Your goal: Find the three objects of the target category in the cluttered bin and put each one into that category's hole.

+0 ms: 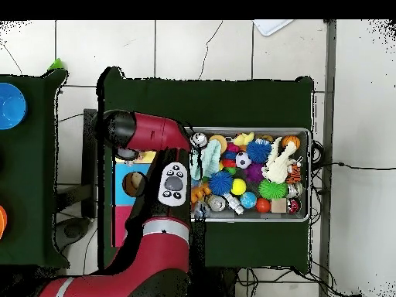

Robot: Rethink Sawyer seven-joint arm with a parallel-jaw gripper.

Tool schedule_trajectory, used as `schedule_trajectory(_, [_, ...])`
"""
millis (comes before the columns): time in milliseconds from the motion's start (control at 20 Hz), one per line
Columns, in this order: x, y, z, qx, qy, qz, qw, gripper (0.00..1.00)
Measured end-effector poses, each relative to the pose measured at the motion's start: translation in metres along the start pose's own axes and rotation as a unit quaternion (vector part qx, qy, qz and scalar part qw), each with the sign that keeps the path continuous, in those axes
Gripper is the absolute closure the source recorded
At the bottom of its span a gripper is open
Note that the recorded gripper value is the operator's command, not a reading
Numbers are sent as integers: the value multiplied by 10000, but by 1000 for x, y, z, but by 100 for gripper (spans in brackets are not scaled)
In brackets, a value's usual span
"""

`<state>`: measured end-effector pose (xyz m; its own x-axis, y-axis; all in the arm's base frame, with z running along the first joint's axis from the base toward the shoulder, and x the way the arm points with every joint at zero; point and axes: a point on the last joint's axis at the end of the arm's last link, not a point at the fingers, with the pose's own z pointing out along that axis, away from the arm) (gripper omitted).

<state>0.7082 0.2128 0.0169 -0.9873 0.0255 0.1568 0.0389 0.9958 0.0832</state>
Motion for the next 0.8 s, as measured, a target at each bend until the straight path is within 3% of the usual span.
schedule_trajectory(450, [0, 0, -2, 11, -16, -15, 10000, 100])
schedule_trajectory(800, [9, 1, -30, -7, -79, 3, 10000, 100])
